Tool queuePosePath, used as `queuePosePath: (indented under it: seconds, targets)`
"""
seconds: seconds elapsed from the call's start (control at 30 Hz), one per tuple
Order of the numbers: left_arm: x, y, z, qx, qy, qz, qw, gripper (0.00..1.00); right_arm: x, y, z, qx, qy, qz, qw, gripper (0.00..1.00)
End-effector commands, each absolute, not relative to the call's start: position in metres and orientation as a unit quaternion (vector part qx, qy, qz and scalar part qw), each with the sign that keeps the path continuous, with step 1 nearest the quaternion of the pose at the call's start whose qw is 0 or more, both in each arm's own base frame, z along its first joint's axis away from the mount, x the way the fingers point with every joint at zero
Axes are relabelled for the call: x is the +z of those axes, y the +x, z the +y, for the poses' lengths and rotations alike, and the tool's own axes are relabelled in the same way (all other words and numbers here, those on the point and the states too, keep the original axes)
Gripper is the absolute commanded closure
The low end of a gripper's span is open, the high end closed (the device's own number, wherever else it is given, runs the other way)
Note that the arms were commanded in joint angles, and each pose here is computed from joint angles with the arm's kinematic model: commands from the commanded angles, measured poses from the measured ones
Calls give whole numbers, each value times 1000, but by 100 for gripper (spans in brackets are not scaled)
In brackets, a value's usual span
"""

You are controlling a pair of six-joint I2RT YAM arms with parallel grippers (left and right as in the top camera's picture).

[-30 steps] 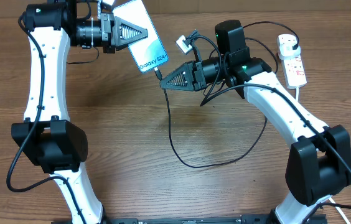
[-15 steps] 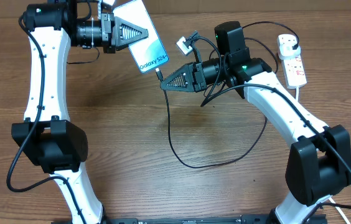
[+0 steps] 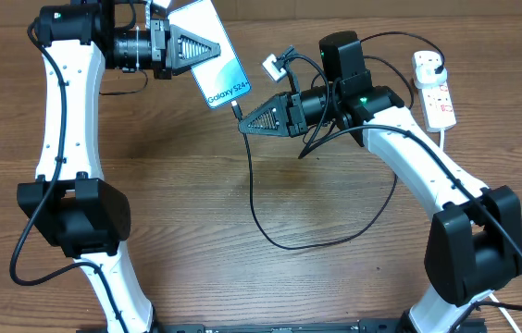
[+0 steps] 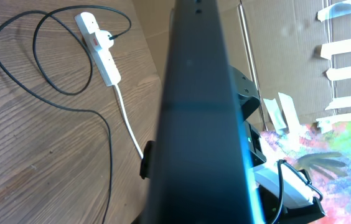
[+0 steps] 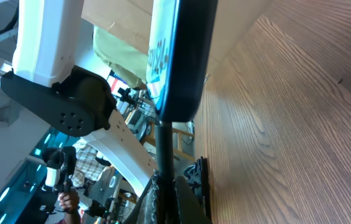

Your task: Plug charger to phone and switch on socket

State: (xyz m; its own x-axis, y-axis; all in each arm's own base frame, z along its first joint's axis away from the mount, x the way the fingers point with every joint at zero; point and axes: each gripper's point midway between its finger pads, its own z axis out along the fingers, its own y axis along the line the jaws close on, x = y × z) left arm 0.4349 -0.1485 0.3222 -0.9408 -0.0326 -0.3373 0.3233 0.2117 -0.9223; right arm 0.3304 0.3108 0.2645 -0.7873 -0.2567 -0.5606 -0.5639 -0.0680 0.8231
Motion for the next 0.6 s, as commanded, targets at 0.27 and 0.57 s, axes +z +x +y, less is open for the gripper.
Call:
queuePosePath:
  seconds: [0.27,0.57]
  targets:
    - [333,424,-163,-614,125,765,152,96,279,330,307,663,-319,663,136,96]
    - [334,423,-165,-617,127,762,150,96,279,330,307,663,-319,663,136,96]
